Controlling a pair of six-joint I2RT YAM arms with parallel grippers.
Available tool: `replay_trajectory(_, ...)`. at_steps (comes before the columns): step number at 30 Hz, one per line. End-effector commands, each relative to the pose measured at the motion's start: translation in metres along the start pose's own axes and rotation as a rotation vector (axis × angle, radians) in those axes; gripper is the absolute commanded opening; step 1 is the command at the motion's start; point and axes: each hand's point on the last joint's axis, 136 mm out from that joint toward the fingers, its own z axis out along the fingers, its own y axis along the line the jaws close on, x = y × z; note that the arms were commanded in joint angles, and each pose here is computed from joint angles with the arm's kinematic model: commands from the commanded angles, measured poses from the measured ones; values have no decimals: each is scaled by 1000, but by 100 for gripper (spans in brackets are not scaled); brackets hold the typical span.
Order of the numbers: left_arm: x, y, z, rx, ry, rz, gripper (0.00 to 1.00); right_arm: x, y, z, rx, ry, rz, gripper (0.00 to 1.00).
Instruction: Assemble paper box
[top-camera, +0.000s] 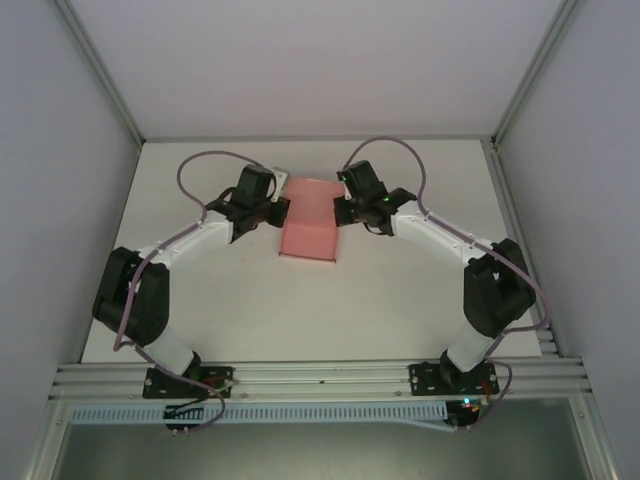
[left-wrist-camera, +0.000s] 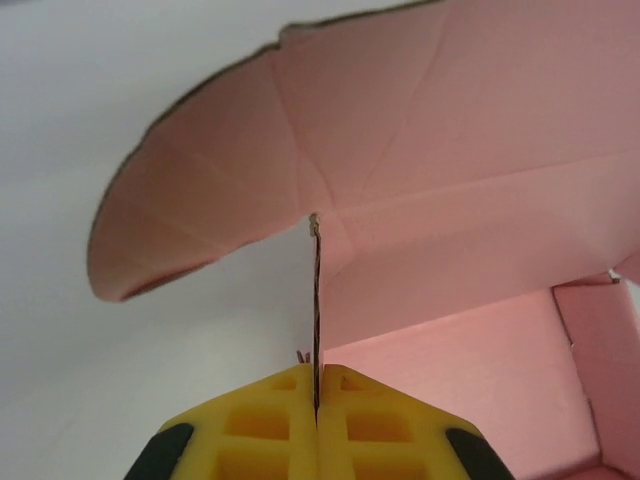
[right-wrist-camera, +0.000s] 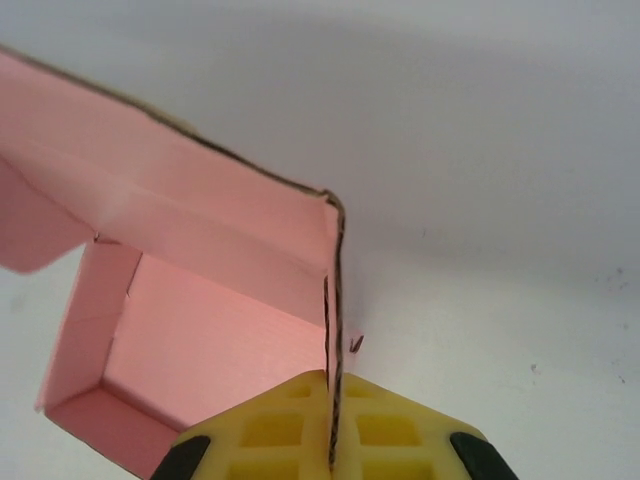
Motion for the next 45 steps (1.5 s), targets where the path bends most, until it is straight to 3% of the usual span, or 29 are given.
replay_trajectory(1,-31,-17,8,33,-131,-96,0,-42,10,8,14,-184,150,0)
replay_trajectory(7,-31,-29,20,84,-195,-93,0,-52,17,23,-20,-286,185,0)
replay_trajectory(16,-15,-34,44,121,-224,-172,0,-17,50,50,-187,-235,123,0)
replay_trajectory(22,-9,-43,41,173,-247,-222,0,5,48,51,-147,-220,62,0)
replay_trajectory(33,36,-48,4,230,-349,-119,2,46,38,39,-116,-237,-25,0)
replay_trajectory(37,43,-50,-9,247,-349,-91,17,60,29,32,-69,-250,-51,1)
replay_trajectory(42,50,-43,-22,222,-328,-111,64,73,28,24,-48,-263,-82,1)
replay_trajectory(44,52,-40,-28,213,-320,-119,72,76,26,23,-5,-269,-105,1)
replay_trajectory(45,53,-39,-32,205,-315,-124,81,80,25,23,11,-260,-119,1)
